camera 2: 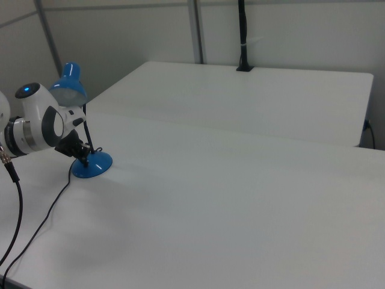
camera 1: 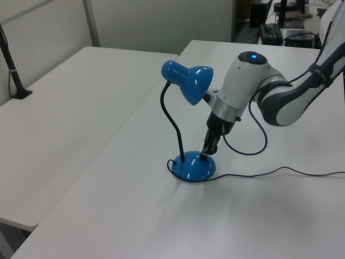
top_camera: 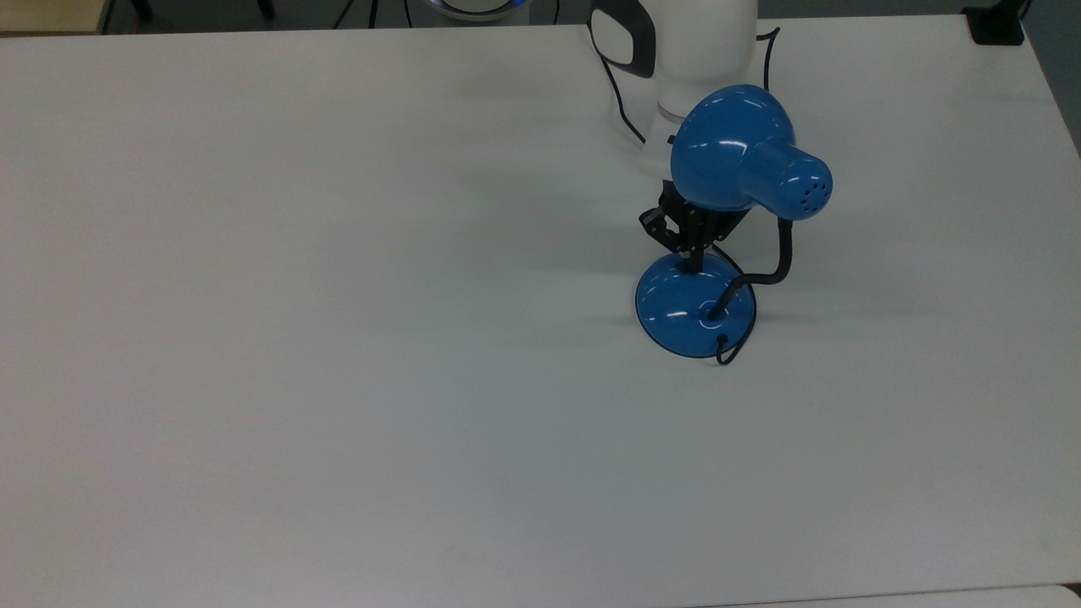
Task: Turn on the lamp
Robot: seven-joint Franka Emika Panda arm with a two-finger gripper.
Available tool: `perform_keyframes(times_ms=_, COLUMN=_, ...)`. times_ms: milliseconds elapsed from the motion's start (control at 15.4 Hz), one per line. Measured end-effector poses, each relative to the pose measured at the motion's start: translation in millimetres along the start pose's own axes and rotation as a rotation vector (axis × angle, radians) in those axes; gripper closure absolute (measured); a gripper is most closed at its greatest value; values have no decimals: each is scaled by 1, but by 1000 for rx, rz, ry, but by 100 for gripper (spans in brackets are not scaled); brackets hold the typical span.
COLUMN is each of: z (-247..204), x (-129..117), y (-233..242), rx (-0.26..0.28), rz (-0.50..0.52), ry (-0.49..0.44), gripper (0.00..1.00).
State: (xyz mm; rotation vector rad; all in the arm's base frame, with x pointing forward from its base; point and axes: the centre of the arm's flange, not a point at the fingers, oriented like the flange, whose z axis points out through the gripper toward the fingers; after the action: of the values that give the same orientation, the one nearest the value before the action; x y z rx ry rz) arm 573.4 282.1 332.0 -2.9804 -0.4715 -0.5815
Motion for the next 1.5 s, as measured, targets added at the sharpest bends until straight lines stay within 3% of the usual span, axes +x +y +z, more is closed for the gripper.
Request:
perform_keyframes(times_ms=1106, z=3, x=3, y=1, rx=-11, rz=1, ry=-5, gripper=99)
perform_keyframes(times_ms=1497, z=-17, x=-10, y=-9, rx=-98, rz=-21, ry=-207, gripper=97)
